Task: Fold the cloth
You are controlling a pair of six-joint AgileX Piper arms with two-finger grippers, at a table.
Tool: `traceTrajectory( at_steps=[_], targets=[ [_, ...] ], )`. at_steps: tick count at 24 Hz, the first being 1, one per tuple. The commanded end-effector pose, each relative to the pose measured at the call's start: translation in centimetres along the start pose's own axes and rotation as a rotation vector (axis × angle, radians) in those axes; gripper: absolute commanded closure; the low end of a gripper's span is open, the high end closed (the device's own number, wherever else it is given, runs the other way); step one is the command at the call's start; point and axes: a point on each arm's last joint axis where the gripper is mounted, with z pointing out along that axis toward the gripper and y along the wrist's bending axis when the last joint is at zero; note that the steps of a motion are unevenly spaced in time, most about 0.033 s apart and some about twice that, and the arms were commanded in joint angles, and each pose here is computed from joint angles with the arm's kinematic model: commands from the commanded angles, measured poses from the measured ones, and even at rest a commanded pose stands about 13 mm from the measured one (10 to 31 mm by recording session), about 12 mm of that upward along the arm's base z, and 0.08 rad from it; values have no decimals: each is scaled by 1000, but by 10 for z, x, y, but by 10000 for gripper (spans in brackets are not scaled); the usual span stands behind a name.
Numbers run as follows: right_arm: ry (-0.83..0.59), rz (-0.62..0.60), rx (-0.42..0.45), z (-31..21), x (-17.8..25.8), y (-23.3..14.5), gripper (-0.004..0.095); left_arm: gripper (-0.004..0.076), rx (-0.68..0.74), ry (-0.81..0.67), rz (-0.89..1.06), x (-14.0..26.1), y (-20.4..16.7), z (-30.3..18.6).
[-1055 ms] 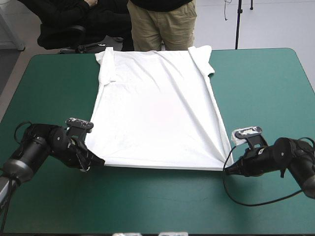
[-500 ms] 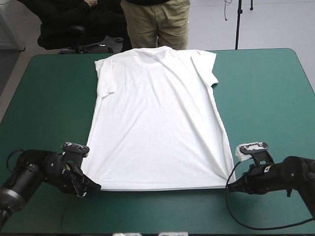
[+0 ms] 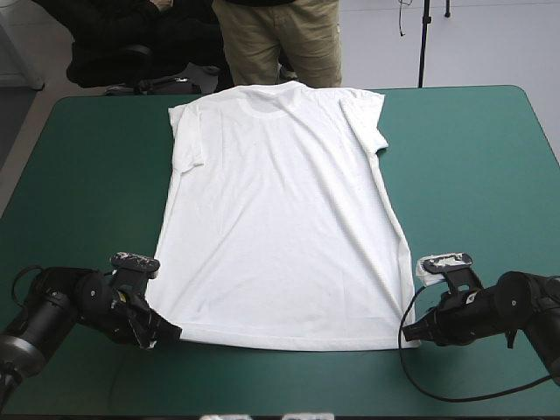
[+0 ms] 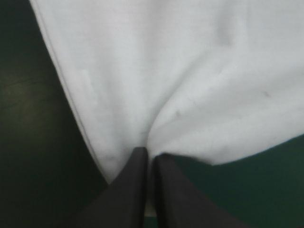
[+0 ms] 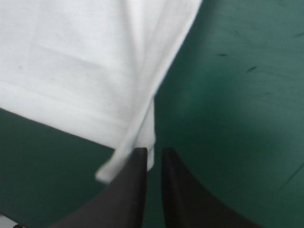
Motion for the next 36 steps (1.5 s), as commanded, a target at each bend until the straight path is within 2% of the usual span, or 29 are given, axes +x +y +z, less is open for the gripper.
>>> traceTrajectory(
  at_steps=[1,4,6,7,8,9,10,12,14,17,21,27,31,33,36],
  targets=[
    [-47,-5,-2,-7,-6,1,646,558,25,-43,-1,-4,-4,-8],
    [-47,-5,-2,-7,-6,1,530,391,38,-50,-2,-4,-5,-8],
    [-95,-28,31,-14,-14,-1,512,295,11,-127,12,-15,-4,-18],
    [-134,-41,52,-19,-20,-2,511,290,-23,-188,25,-23,-1,-25],
    [-234,-64,89,-35,-36,-1,511,290,-113,-343,1,-41,6,-42],
    [-276,-73,103,-41,-43,-1,512,290,-166,-427,-21,-52,11,-50],
    [-392,-92,135,-59,-59,0,517,290,-247,-529,-54,-72,18,-64],
    [-488,-124,160,-78,-80,1,543,290,-306,-560,-124,-106,35,-74],
    [-502,-147,162,-88,-99,2,555,290,-283,-537,-193,-142,53,-68],
    [-499,-177,168,-87,-123,-2,557,290,-194,-507,-182,-191,63,-48],
    [-465,-180,148,-75,-140,-7,557,290,-172,-446,-187,-236,76,-18],
    [-448,-168,143,-64,-148,-11,557,291,-163,-395,-188,-266,87,15],
    [-452,-165,146,-61,-150,-13,559,300,-141,-324,-200,-272,91,41],
    [-464,-165,150,-62,-151,-13,559,325,-139,-289,-200,-271,93,52],
    [-485,-164,158,-63,-153,-14,559,415,-134,-239,-204,-269,94,63]
  ],
)
